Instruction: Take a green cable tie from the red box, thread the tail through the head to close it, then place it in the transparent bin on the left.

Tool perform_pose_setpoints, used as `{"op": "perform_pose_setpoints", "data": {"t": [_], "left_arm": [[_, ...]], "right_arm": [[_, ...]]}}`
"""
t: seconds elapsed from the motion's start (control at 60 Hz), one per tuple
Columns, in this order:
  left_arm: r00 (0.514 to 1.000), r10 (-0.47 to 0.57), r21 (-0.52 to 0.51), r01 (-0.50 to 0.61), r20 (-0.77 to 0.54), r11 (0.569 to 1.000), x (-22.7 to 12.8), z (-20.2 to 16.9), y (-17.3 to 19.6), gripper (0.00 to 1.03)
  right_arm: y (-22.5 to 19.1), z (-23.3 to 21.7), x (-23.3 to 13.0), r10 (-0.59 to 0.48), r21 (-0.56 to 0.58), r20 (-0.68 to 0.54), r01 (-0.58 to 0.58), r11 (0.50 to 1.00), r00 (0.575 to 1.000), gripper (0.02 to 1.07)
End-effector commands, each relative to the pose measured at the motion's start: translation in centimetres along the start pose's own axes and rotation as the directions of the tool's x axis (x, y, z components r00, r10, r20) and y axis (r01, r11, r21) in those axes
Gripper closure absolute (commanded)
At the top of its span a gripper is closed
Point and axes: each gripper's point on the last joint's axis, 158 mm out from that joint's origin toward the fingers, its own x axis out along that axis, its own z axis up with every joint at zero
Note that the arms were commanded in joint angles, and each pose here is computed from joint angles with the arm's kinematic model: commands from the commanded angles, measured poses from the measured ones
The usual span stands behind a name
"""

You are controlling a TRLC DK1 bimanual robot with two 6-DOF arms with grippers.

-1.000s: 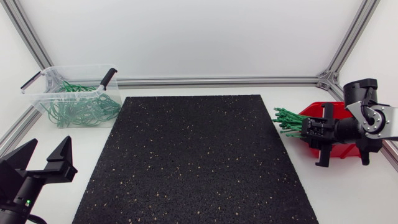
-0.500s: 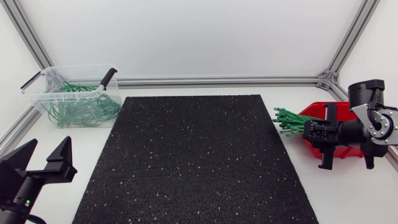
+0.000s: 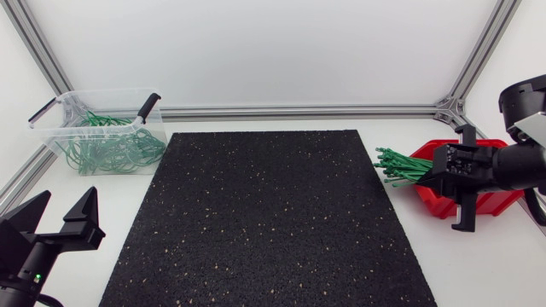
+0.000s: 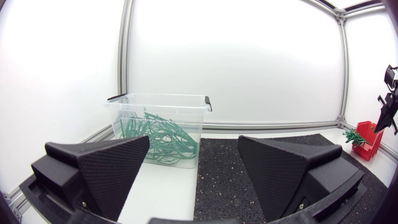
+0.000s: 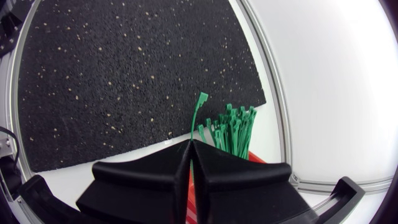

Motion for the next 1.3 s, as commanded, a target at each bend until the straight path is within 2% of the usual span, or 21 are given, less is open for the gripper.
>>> {"op": "perform_pose_setpoints", "data": {"t": [0.0, 0.267, 0.583, 0.75, 1.017, 1.183, 1.283], "left_arm": [[0.998, 0.01, -0.017, -0.011, -0.07, 1.0, 0.2, -2.7, 0.3, 0.04], [0.998, 0.016, -0.001, -0.016, -0.063, 1.0, 0.1, -2.5, 0.4, 0.04], [0.998, 0.017, 0.005, -0.017, -0.056, 1.0, 0.1, -1.8, 0.4, 0.04], [0.994, 0.016, -0.02, -0.018, -0.111, 1.0, 0.5, -1.7, 0.4, 0.04], [0.971, -0.093, -0.144, 0.061, -0.221, 0.988, 1.9, -0.5, -1.2, 0.04], [0.92, -0.26, -0.221, 0.2, -0.291, 0.954, 3.1, 0.6, -3.7, 0.04], [0.889, -0.294, -0.223, 0.226, -0.352, 0.948, 4.2, 1.1, -4.3, 0.04]], "right_arm": [[-0.4, 2.6, -2.4, -0.013, 0.0, 0.062, 0.013, 1.0, 0.998, 1.01], [0.7, 10.0, -7.0, 0.078, 0.075, 0.257, -0.1, 0.992, 0.963, 1.01], [2.8, 15.2, -7.0, 0.204, 0.124, 0.324, -0.255, 0.959, 0.924, 1.01], [4.5, 17.7, -6.5, 0.249, 0.147, 0.362, -0.319, 0.936, 0.899, 1.01], [7.8, 20.7, -4.7, 0.366, 0.173, 0.359, -0.446, 0.878, 0.859, 1.01], [8.0, 22.8, -4.7, 0.405, 0.22, 0.427, -0.528, 0.821, 0.808, 1.01], [7.8, 23.6, -4.6, 0.431, 0.224, 0.454, -0.568, 0.792, 0.78, 1.01]]}}
